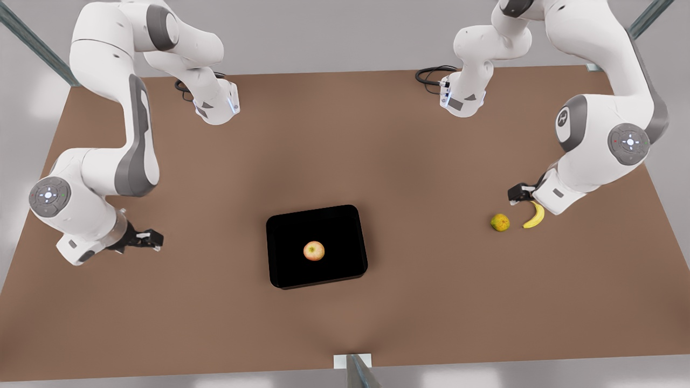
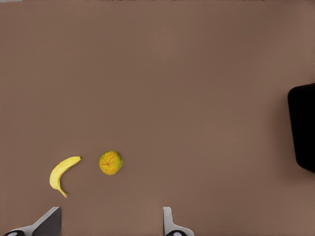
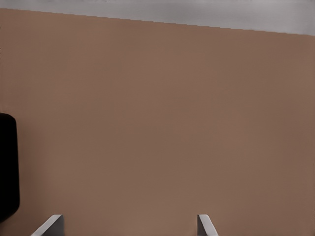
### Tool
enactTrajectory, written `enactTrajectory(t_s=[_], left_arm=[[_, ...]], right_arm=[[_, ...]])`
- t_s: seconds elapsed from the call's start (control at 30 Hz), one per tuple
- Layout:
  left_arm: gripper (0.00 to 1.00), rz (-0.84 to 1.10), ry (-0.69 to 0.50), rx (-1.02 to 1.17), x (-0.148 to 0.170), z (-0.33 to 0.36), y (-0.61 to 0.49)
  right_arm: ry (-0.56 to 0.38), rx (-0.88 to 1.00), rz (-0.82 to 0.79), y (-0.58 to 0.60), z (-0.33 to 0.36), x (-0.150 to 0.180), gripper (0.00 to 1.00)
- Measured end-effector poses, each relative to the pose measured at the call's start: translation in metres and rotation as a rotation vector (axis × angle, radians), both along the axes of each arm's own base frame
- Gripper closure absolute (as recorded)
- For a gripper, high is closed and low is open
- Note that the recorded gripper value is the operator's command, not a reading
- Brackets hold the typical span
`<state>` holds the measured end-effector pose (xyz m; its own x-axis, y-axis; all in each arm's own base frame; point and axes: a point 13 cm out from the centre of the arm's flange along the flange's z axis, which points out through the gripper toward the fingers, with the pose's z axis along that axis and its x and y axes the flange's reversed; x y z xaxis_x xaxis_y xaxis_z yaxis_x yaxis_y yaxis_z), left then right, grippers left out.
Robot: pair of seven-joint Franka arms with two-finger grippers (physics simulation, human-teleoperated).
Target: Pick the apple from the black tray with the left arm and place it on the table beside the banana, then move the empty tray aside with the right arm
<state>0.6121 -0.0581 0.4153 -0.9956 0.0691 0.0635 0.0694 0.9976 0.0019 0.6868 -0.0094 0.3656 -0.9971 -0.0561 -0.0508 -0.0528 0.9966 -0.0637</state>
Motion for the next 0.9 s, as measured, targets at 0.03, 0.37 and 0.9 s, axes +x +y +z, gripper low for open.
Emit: enactTrajectory(t_s=[0.03, 0.37, 0.9], left_arm=[[0.0, -0.007, -0.006, 0.003, 0.001, 0.0, -0.004], [0.0, -0.431, -0.026, 0.029, -0.084, -0.082, -0.376], [0.0, 0.023, -0.339, -0.144, -0.003, -0.224, -0.528]], right_arm=[[-0.012, 0.0, 0.004, 0.004, -0.001, 0.008, 0.0], [-0.051, 0.026, -0.002, 0.016, -0.007, 0.025, 0.0], [-0.061, 0.027, -0.009, 0.017, -0.007, 0.028, 0.0]])
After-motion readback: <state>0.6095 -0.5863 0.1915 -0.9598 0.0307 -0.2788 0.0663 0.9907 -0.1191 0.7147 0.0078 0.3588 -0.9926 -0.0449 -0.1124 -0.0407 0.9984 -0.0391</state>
